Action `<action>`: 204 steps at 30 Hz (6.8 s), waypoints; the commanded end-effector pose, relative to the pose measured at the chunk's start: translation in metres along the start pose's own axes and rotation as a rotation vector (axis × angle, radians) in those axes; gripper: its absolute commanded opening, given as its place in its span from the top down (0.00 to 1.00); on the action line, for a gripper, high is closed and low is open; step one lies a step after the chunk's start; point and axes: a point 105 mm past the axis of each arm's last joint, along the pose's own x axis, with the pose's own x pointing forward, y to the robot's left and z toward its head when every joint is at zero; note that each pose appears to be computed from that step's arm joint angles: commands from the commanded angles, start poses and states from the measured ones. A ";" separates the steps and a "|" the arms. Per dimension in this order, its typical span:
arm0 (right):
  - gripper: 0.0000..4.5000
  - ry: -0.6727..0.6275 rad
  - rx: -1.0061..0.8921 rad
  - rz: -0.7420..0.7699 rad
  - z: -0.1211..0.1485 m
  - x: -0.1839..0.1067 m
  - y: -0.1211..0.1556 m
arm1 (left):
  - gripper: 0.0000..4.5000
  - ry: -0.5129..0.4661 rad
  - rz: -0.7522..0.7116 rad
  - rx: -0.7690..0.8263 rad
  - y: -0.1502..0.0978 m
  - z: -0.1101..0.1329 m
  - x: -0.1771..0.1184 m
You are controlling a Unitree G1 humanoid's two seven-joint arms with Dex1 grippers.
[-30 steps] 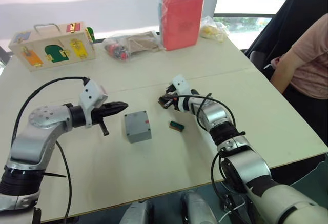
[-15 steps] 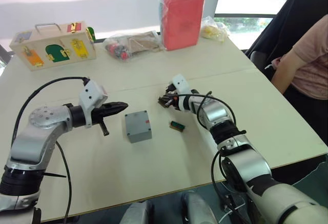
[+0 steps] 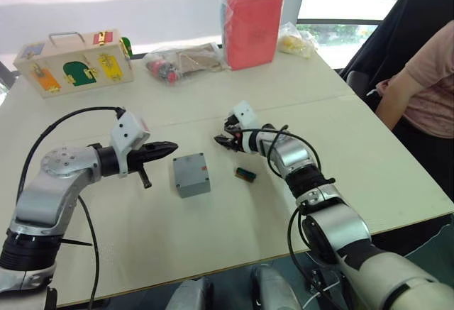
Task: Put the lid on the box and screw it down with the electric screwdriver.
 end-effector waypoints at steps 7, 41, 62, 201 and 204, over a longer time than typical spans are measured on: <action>0.47 -0.080 -0.036 0.010 0.026 0.002 0.001 | 1.00 -0.017 0.014 0.042 0.001 0.010 -0.004; 0.99 -0.155 -0.086 0.112 0.077 -0.034 0.012 | 1.00 -0.012 0.017 0.035 0.001 0.008 -0.005; 0.99 -0.082 -0.095 0.393 0.048 -0.052 0.095 | 1.00 0.023 -0.006 0.029 -0.002 0.001 -0.011; 0.58 -0.785 -0.151 0.235 0.105 -0.070 0.088 | 1.00 0.088 -0.140 0.003 -0.014 -0.044 0.028; 0.58 -0.783 -0.147 0.221 0.101 -0.067 0.087 | 1.00 0.089 -0.143 0.004 -0.014 -0.044 0.028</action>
